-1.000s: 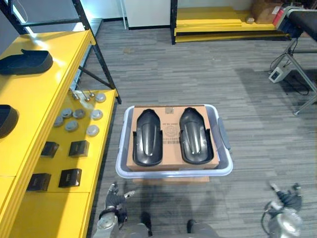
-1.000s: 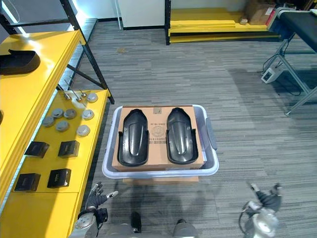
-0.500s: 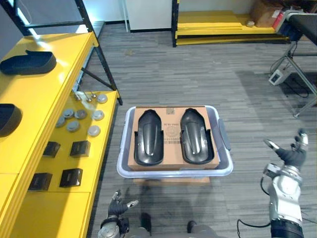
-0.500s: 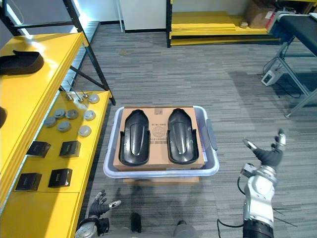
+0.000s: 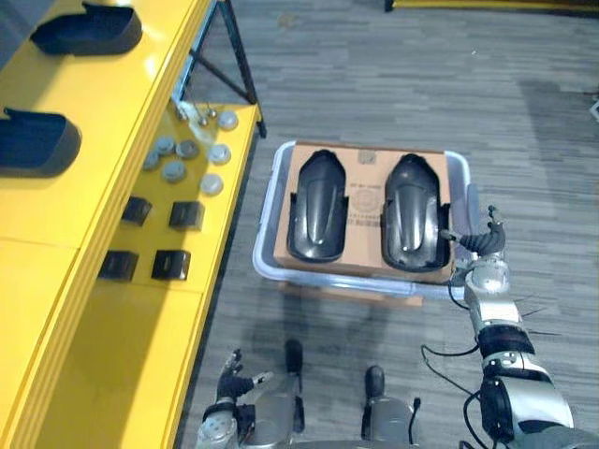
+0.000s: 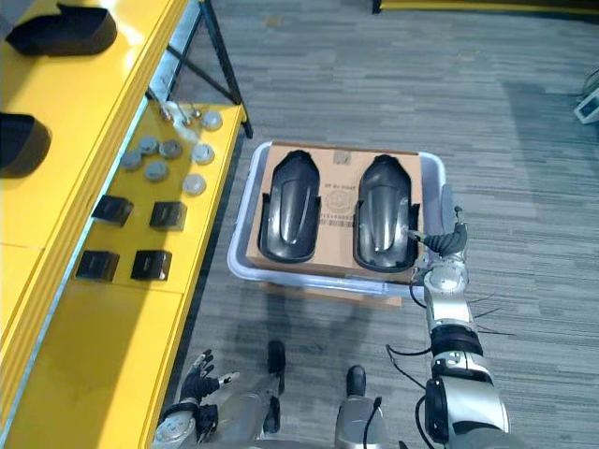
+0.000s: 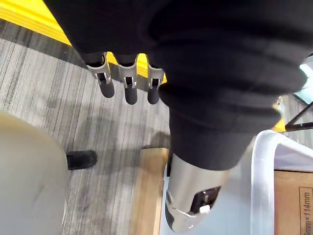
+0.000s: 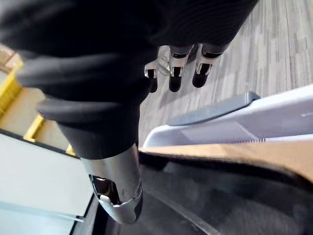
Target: Walk over and take plastic housings, then place them on the shelf
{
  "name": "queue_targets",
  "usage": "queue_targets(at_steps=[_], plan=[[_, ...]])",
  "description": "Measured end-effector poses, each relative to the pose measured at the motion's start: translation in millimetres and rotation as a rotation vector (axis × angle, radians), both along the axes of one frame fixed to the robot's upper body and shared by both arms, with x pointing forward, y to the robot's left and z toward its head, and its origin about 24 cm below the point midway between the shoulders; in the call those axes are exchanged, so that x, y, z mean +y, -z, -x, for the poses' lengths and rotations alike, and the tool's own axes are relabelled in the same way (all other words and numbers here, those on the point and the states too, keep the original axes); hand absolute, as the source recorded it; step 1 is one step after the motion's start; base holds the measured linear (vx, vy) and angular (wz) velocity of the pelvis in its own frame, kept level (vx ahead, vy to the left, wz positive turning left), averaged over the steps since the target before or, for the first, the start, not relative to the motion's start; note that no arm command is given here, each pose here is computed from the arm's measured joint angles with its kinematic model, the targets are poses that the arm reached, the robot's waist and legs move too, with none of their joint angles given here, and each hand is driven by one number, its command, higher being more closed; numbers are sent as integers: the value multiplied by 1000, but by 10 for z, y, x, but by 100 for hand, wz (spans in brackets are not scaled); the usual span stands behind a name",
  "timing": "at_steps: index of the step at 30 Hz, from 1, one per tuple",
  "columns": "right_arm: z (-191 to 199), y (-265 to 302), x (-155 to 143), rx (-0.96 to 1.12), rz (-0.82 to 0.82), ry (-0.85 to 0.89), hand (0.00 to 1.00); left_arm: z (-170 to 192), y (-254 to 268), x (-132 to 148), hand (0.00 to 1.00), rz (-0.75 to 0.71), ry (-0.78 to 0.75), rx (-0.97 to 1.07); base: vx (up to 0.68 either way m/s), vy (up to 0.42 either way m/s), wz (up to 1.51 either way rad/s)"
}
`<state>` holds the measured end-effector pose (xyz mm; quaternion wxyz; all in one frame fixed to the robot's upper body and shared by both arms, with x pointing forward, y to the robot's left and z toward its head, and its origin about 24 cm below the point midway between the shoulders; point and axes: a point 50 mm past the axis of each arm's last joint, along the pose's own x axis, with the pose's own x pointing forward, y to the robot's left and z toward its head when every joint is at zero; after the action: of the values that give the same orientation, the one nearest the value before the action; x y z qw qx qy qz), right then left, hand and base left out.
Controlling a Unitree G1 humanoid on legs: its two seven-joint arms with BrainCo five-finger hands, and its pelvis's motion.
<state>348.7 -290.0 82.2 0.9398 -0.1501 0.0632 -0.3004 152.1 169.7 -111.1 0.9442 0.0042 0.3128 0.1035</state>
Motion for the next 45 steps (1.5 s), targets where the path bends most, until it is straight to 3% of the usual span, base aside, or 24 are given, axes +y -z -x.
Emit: queue_targets(at_steps=[1, 2, 19, 25, 31, 37, 45], plan=[[-17, -38, -22, -5, 2, 5, 0, -15, -7, -2, 0, -3, -3, -5, 26, -3, 21], [-37, -88, -72, -5, 6, 18, 100, -57, -28, -8, 0, -5, -6, -19, 18, -5, 17], [-109, -365, -221, -61, 10, 67, 100, -296, -155, -208, 0, 39, 24, -97, 13, -7, 6], [211, -321, -144, -170, 131, 47, 100, -477, -420, -256, 0, 59, 39, -236, -2, -4, 8], [713, -167, -83, -236, 190, 173, 100, -638, -1045, -289, 0, 108, 33, -527, -10, -4, 5], [942, -258, 250, -283, 362, 145, 100, -687, -1736, -434, 0, 190, 64, -821, 8, -20, 9], [910, -395, 1086, -390, 391, -78, 100, -797, -2165, -1034, 0, 395, 207, -947, -35, -1, -5]])
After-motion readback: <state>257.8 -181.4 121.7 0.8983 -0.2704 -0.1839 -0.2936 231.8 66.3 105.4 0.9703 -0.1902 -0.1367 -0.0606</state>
